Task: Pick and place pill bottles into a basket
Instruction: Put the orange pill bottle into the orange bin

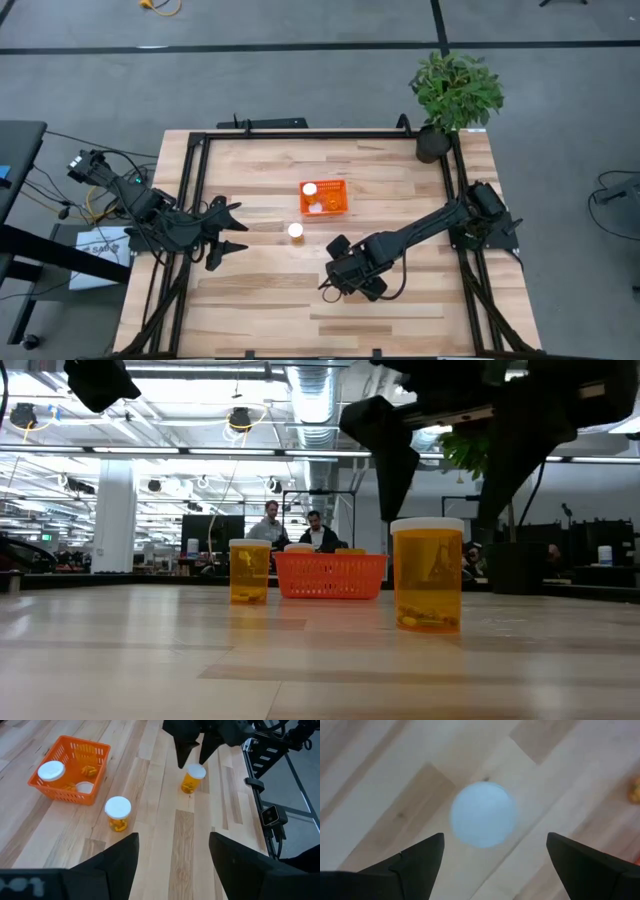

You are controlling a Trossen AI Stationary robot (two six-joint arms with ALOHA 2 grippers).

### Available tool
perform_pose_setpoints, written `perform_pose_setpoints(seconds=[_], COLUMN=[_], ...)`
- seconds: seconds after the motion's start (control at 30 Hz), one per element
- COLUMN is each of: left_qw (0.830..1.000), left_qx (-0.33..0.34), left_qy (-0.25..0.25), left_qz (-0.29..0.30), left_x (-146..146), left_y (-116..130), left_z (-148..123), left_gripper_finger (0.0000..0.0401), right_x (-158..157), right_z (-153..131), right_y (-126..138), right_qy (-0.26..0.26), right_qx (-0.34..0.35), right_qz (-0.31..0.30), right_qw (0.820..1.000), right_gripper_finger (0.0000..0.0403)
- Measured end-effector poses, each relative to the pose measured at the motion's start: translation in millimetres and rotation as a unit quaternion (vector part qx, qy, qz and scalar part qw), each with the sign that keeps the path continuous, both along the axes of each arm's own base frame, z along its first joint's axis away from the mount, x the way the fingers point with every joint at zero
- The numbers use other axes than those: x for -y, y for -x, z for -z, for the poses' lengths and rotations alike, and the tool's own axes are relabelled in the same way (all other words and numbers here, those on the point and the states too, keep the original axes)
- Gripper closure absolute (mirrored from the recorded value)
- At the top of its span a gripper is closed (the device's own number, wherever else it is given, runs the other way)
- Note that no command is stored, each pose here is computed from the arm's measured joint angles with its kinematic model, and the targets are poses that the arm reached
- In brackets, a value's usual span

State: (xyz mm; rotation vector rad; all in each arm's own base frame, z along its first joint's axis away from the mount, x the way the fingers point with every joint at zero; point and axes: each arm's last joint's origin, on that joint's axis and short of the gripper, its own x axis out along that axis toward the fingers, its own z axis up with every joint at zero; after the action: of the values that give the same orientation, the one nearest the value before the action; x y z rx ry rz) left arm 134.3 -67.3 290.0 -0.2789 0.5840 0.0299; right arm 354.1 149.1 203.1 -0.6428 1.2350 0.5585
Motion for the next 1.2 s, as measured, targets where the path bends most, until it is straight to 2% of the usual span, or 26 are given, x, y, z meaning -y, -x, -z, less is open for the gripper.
perform_pose_setpoints(seconds=[0.43, 0.87, 1.03, 1.2], left_qw=[1.000, 1.000, 1.000, 1.000], left_qx=[0.000, -0.008, -0.008, -0.008], left_qy=[0.000, 0.015, 0.015, 0.018], left_qz=[0.000, 0.019, 0.019, 0.017], left_x=[0.0, 1.4, 1.4, 1.4], left_y=[0.0, 0.4, 0.4, 0.3], left_z=[0.0, 0.3, 0.3, 0.3], left_gripper_finger=[0.0170, 0.0170, 0.0170, 0.0170], right_x=[-2.5, -1.8, -2.8, 4.0], right_z=[4.4, 4.9, 21.6, 25.9], right_y=[-2.7, -4.9, -8.2, -14.6], right_qy=[-0.006, -0.021, -0.018, -0.009], right_qx=[0.000, 0.003, -0.020, -0.021], right_qz=[-0.045, -0.064, -0.068, -0.051], right_qw=[0.999, 0.998, 0.997, 0.998], right_gripper_finger=[0.0058, 0.0058, 0.0058, 0.0058])
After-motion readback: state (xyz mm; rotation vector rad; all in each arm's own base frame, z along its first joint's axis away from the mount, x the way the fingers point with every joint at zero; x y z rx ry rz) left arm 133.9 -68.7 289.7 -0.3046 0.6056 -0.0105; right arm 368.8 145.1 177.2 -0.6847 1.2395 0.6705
